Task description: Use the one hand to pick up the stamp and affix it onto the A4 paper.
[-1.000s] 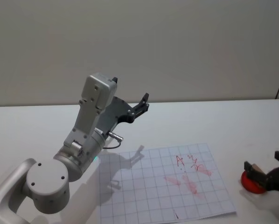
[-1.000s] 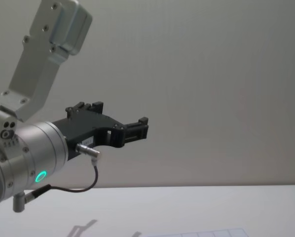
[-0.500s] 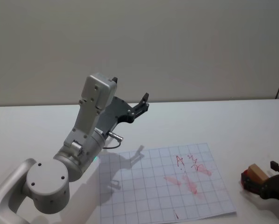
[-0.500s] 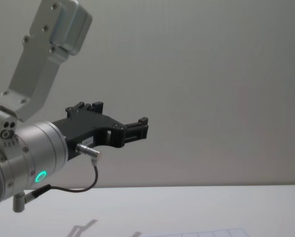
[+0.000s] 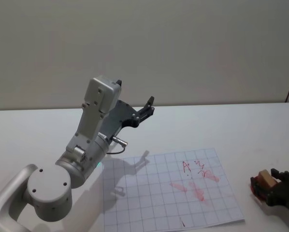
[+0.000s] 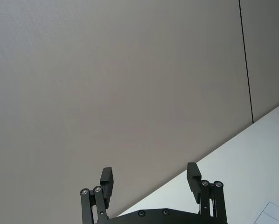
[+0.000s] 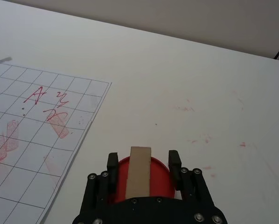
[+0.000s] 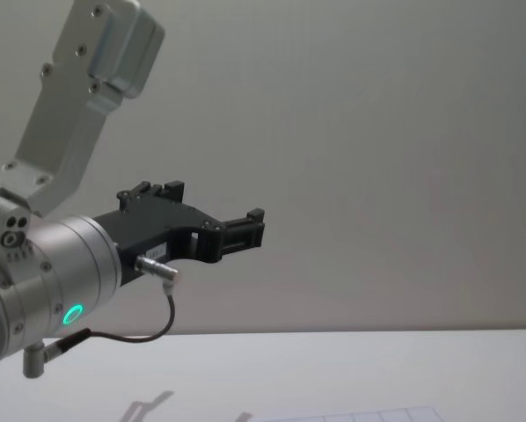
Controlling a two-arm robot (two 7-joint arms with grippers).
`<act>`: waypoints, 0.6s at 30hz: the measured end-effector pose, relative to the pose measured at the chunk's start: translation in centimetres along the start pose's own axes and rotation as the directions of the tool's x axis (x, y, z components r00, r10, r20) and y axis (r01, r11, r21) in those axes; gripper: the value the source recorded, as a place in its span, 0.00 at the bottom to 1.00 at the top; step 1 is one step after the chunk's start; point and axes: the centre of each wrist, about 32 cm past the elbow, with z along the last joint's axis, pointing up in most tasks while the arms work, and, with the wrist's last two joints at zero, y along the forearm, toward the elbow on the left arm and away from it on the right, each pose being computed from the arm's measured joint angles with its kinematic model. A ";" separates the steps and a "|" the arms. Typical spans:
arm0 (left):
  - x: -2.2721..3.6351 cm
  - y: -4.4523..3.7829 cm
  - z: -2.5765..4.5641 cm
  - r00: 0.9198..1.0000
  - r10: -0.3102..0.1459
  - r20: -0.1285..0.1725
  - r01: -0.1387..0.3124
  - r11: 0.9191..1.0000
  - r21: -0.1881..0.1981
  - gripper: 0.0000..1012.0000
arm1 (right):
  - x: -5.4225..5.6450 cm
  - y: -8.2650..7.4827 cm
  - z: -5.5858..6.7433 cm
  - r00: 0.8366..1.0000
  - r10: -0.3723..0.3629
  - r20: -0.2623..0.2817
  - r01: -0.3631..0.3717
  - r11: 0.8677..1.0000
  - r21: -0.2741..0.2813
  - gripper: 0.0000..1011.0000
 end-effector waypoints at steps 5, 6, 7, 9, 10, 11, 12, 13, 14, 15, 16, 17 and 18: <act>0.00 0.00 0.00 1.000 0.000 0.000 0.000 1.000 0.000 0.99 | 0.0 0.1 0.0 1.000 0.002 0.002 -0.002 1.000 -0.002 0.54; 0.00 0.00 0.00 1.000 0.000 0.000 0.000 1.000 0.000 0.99 | 0.0 0.1 0.0 1.000 0.003 0.002 -0.003 1.000 -0.003 0.50; 0.00 0.00 0.00 1.000 0.000 0.000 0.000 1.000 0.000 0.99 | 0.0 0.2 0.0 1.000 0.003 0.003 -0.003 1.000 -0.003 0.48; 0.00 0.00 0.00 1.000 0.000 0.000 0.000 1.000 0.000 0.99 | 0.0 0.2 0.0 1.000 0.003 0.003 -0.003 1.000 -0.004 0.44; 0.00 0.00 0.00 1.000 0.000 0.000 0.000 1.000 0.000 0.99 | 0.0 0.2 0.0 1.000 0.003 0.004 -0.003 1.000 -0.005 0.39; 0.00 0.00 0.00 1.000 0.000 0.000 0.000 1.000 0.000 0.99 | 0.0 0.2 0.0 1.000 0.003 0.004 -0.003 1.000 -0.005 0.34; 0.00 0.00 0.00 1.000 0.000 0.000 0.000 1.000 0.000 0.99 | 0.0 0.3 0.0 1.000 0.003 0.004 -0.003 1.000 -0.006 0.32; 0.00 0.00 0.00 1.000 0.000 0.000 0.000 1.000 0.000 0.99 | 0.0 0.3 0.0 1.000 0.003 0.005 -0.003 1.000 -0.007 0.28; 0.00 0.00 0.00 1.000 0.000 0.000 0.000 1.000 0.000 0.99 | 0.0 0.3 0.0 1.000 0.004 0.005 -0.004 1.000 -0.007 0.25; 0.00 0.00 0.00 1.000 0.000 0.000 0.000 1.000 0.000 0.99 | 0.0 0.3 0.0 1.000 0.004 0.005 -0.004 1.000 -0.007 0.23; 0.00 0.00 0.00 1.000 0.000 0.000 0.000 1.000 0.000 0.99 | 0.0 0.3 0.0 1.000 0.004 0.006 -0.004 1.000 -0.007 0.22; 0.00 0.00 0.00 1.000 0.000 0.000 0.000 1.000 0.000 0.99 | 0.0 0.3 0.0 1.000 0.004 0.006 -0.004 1.000 -0.007 0.22; 0.00 0.00 0.00 1.000 0.000 0.000 0.000 1.000 0.000 0.99 | 0.0 0.3 0.0 1.000 0.004 0.006 -0.004 1.000 -0.007 0.22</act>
